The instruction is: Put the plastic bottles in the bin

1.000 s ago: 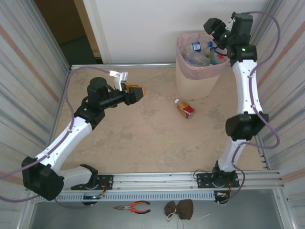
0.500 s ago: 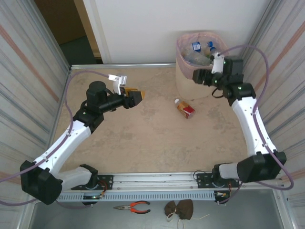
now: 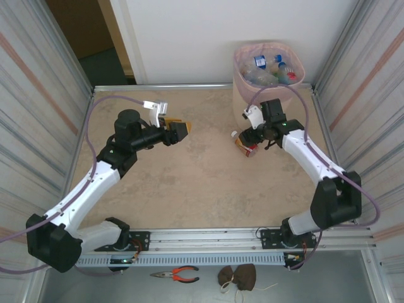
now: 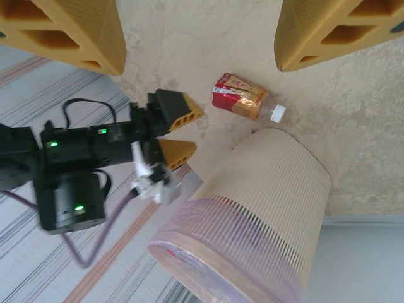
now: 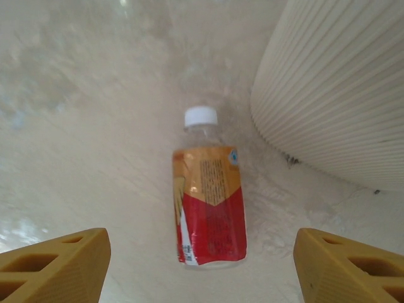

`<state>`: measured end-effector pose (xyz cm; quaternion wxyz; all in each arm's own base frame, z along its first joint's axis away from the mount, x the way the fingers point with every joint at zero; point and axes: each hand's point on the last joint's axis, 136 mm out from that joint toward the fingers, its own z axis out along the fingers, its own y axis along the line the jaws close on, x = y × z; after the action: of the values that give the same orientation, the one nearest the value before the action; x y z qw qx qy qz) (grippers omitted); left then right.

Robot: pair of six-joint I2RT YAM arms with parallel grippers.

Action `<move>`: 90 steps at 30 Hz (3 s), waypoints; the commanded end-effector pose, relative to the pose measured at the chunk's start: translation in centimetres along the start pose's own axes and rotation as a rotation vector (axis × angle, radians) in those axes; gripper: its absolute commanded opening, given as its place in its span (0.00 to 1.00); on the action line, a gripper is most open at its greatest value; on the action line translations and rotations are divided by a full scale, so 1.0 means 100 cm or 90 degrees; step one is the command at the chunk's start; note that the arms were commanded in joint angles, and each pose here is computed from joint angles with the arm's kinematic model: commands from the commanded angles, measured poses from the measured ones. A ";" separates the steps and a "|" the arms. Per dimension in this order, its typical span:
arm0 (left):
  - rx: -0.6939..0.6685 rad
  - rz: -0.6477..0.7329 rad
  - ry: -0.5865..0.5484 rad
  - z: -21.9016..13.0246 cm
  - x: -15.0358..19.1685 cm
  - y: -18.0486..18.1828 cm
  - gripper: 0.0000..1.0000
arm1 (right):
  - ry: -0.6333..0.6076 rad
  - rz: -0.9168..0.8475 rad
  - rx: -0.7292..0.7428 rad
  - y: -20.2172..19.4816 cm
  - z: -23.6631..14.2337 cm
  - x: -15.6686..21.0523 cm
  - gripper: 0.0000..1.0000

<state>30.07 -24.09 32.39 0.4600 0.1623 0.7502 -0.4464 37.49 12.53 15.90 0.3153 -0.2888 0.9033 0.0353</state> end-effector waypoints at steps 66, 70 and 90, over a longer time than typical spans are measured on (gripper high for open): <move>-0.024 0.015 -0.024 -0.013 -0.002 0.003 0.64 | -0.382 0.221 -0.162 -0.079 -0.176 -0.167 0.53; -0.027 0.014 -0.024 -0.012 -0.003 0.004 0.64 | -0.373 0.272 -0.108 -0.119 -0.173 -0.176 0.51; -0.033 0.008 -0.012 -0.003 -0.006 0.016 0.64 | -0.052 0.221 0.054 -0.157 -0.073 -0.127 0.51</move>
<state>30.99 -23.11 30.49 0.4535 0.1405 0.7707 -0.4251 51.01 4.36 32.33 0.3861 -0.1013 0.9129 0.0849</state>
